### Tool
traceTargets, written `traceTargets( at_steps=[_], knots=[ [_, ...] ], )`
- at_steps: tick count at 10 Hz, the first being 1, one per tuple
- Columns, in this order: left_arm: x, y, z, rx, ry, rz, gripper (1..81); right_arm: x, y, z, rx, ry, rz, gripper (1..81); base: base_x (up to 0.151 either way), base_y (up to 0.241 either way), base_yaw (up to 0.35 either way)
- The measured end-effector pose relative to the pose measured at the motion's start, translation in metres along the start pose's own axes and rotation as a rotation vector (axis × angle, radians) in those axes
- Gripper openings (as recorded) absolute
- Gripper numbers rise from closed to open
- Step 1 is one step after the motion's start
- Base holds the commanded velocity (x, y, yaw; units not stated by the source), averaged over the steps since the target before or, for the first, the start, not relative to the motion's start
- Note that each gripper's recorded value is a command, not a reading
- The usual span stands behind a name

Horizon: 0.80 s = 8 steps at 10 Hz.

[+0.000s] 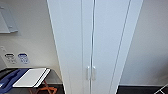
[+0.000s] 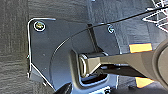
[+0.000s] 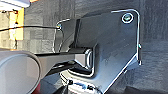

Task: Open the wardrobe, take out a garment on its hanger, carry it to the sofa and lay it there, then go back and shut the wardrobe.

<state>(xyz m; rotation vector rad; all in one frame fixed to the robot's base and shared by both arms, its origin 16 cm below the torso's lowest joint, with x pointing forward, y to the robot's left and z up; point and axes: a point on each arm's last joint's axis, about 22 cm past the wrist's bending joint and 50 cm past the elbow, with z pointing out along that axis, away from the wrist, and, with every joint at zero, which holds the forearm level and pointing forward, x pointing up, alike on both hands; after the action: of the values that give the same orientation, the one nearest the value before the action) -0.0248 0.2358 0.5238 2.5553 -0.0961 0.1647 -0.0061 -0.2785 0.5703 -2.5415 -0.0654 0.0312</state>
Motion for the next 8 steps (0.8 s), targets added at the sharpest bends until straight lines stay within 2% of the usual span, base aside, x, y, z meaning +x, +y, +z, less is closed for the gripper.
traceTargets(
  at_steps=[3, 5, 7, 8],
  knots=[
    [0.064, 0.006, -0.051, -0.055, 0.072, 0.04, 81.1, 0.071, -0.036, -0.053, 0.074, 0.092, -0.07, 81.1, 0.0, 0.0, 0.0],
    [0.119, 0.007, -0.088, -0.07, 0.138, 0.103, 81.1, 0.113, -0.07, -0.087, 0.13, 0.156, -0.128, 81.1, 0.0, 0.0, 0.0],
    [0.177, 0.022, -0.122, -0.097, 0.23, 0.182, 81.1, 0.182, -0.094, -0.125, 0.156, 0.301, -0.199, 81.1, 0.0, 0.0, 0.0],
    [0.213, 0.021, -0.141, -0.09, 0.288, 0.22, 81.1, 0.212, -0.1, -0.144, 0.155, 0.36, -0.231, 81.1, 0.0, 0.0, 0.0]
  ],
)
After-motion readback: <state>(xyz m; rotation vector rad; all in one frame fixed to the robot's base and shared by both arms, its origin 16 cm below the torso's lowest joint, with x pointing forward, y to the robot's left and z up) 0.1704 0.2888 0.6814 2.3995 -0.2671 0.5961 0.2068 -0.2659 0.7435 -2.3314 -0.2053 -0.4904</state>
